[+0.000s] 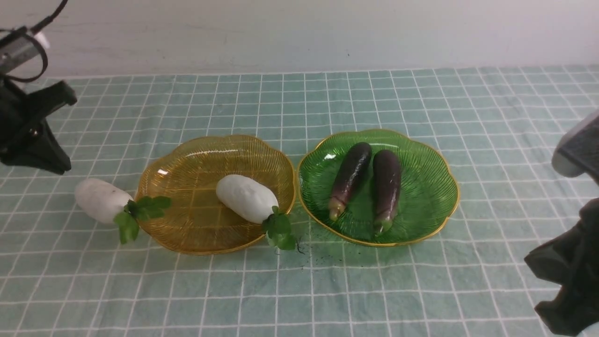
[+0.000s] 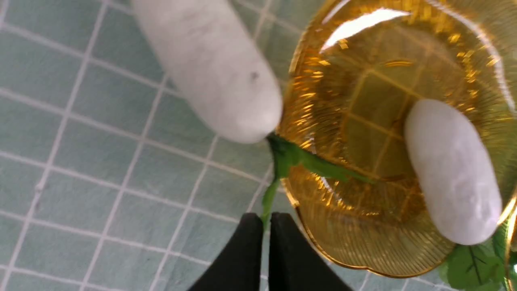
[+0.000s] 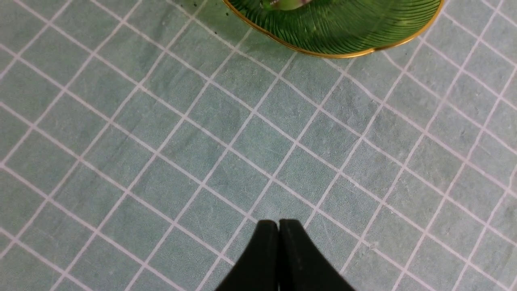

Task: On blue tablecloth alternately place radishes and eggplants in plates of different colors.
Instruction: 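Pick up the white radish and place it in the left plate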

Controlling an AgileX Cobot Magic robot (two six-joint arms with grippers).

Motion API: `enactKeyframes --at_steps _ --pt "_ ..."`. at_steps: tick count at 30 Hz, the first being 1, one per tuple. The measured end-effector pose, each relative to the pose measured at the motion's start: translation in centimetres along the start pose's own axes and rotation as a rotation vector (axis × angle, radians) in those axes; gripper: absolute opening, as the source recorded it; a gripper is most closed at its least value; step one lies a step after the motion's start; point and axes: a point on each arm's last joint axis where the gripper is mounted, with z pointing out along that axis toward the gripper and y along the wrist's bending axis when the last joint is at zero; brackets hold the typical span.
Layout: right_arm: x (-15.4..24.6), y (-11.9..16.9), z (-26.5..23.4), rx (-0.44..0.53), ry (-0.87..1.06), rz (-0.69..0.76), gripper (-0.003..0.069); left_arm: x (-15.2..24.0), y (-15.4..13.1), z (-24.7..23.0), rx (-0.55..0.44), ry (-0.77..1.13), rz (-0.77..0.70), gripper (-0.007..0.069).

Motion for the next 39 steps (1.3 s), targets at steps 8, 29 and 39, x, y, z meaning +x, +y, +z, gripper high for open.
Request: enactKeyframes --at_steps 8,29,39 --pt "-0.3 0.2 0.0 -0.025 -0.033 0.016 -0.0015 -1.0 0.7 2.7 -0.019 0.029 -0.077 0.0222" --pt "-0.4 0.5 0.0 -0.049 -0.047 0.03 -0.0015 -4.3 2.9 13.0 -0.006 0.04 -0.325 0.051" --pt "-0.4 0.5 0.0 -0.05 -0.048 0.03 -0.0015 -3.9 2.7 12.4 -0.009 0.101 -0.192 0.0433"
